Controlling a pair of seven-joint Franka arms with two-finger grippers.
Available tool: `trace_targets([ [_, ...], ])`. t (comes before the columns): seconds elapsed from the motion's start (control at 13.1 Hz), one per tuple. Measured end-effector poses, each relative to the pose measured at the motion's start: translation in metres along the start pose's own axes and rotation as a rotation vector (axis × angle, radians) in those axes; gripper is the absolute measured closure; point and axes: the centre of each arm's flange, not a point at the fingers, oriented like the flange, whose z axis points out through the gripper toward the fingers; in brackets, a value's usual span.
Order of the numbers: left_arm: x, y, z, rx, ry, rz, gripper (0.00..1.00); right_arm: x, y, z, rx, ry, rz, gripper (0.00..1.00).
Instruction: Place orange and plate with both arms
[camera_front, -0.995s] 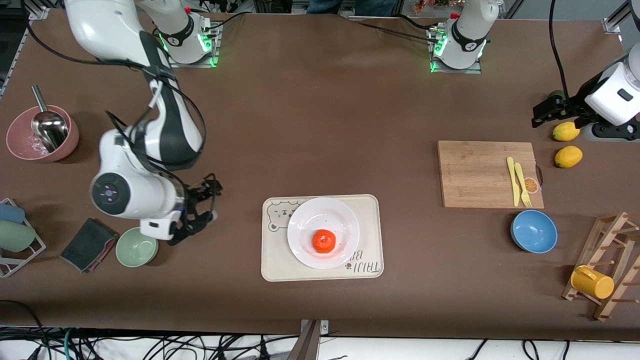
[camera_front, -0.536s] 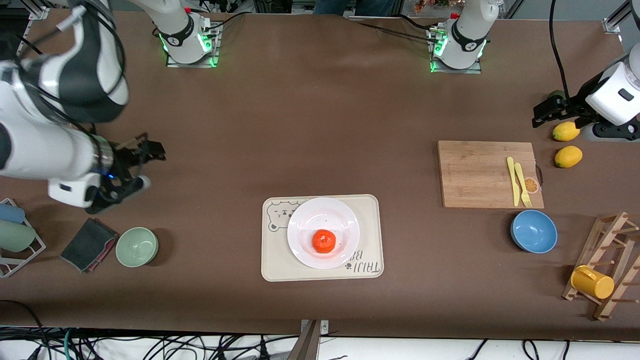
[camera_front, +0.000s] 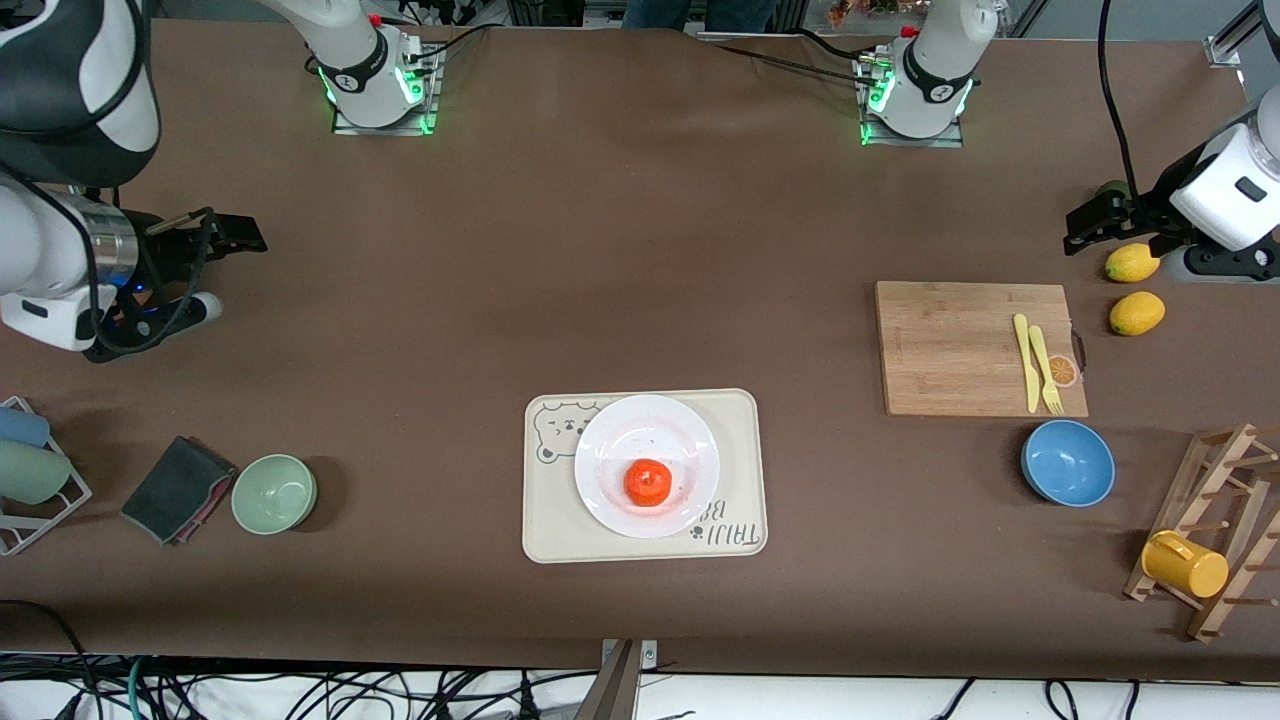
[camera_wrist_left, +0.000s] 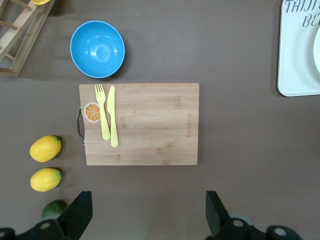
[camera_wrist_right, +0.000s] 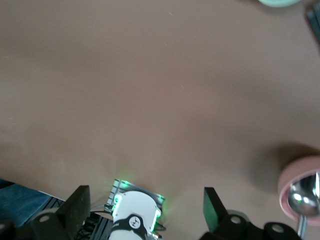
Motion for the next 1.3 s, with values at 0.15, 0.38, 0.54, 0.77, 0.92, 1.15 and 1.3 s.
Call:
trace_targets([
  [0.15,0.0,0.0,0.0,0.0,0.0,0.0,0.0,0.001,-0.027,0.015,-0.043,0.046,0.07,0.0],
  [0.38,0.0,0.0,0.0,0.0,0.0,0.0,0.0,-0.015,-0.05,0.023,-0.053,0.163,0.214,0.0],
  [0.54,0.0,0.0,0.0,0.0,0.0,0.0,0.0,-0.031,-0.026,0.012,-0.029,0.233,0.29,0.0],
  [0.77,0.0,0.0,0.0,0.0,0.0,0.0,0.0,-0.051,0.037,-0.005,0.037,0.341,0.4,0.0],
  [0.92,0.0,0.0,0.0,0.0,0.0,0.0,0.0,-0.059,0.044,-0.014,0.024,0.363,0.413,0.0],
  [1.15,0.0,0.0,0.0,0.0,0.0,0.0,0.0,-0.072,0.038,-0.026,0.001,0.37,0.407,0.0],
  [1.3,0.0,0.0,0.0,0.0,0.0,0.0,0.0,-0.075,0.035,-0.029,-0.008,0.372,0.403,0.0],
])
